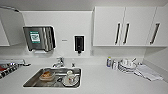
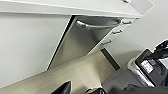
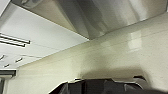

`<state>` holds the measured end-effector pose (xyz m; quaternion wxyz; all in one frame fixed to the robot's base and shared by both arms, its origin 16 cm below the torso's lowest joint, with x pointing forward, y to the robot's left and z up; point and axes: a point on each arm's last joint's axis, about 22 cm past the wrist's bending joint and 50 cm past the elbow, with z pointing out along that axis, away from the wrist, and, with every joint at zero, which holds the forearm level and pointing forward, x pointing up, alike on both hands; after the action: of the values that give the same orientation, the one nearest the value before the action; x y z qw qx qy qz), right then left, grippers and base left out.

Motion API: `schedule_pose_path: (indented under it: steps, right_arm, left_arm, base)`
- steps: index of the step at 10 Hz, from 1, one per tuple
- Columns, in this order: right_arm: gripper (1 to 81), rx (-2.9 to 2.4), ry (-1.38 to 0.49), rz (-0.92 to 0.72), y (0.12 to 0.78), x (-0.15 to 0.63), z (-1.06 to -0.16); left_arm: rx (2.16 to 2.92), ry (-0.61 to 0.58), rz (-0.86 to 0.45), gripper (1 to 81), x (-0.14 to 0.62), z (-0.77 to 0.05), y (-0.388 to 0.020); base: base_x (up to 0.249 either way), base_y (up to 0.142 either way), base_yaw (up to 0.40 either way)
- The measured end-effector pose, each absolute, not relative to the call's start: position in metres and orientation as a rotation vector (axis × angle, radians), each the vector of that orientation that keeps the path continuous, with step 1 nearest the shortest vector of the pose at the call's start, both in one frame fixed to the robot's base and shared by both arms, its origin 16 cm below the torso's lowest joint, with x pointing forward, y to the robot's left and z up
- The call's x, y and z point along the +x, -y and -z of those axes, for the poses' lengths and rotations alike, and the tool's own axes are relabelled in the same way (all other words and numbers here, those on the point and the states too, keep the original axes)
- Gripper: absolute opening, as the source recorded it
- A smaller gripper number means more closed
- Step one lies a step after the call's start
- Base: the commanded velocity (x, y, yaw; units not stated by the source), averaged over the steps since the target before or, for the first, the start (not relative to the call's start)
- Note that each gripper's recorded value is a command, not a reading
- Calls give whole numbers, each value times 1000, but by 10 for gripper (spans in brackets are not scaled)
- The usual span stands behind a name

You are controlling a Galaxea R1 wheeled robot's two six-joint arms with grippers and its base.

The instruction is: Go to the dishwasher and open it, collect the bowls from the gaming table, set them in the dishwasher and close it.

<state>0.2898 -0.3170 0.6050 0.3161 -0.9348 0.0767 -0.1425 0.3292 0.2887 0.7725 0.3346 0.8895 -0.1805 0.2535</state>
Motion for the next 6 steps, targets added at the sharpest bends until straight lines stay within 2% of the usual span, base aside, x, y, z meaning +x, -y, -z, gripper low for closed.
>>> schedule_pose_path:
  steps: [2, 6]
  right_arm:
    - [811, -2460, -224, 395, 327, 311, -609]
    - [811, -2479, -259, 296, 327, 311, -567]
  left_arm:
    - [2319, 471, -658, 811, 335, -767, -289]
    - [2330, 437, -566, 811, 348, -723, -286]
  base:
    - [0, 0, 0]
    - [0, 0, 0]
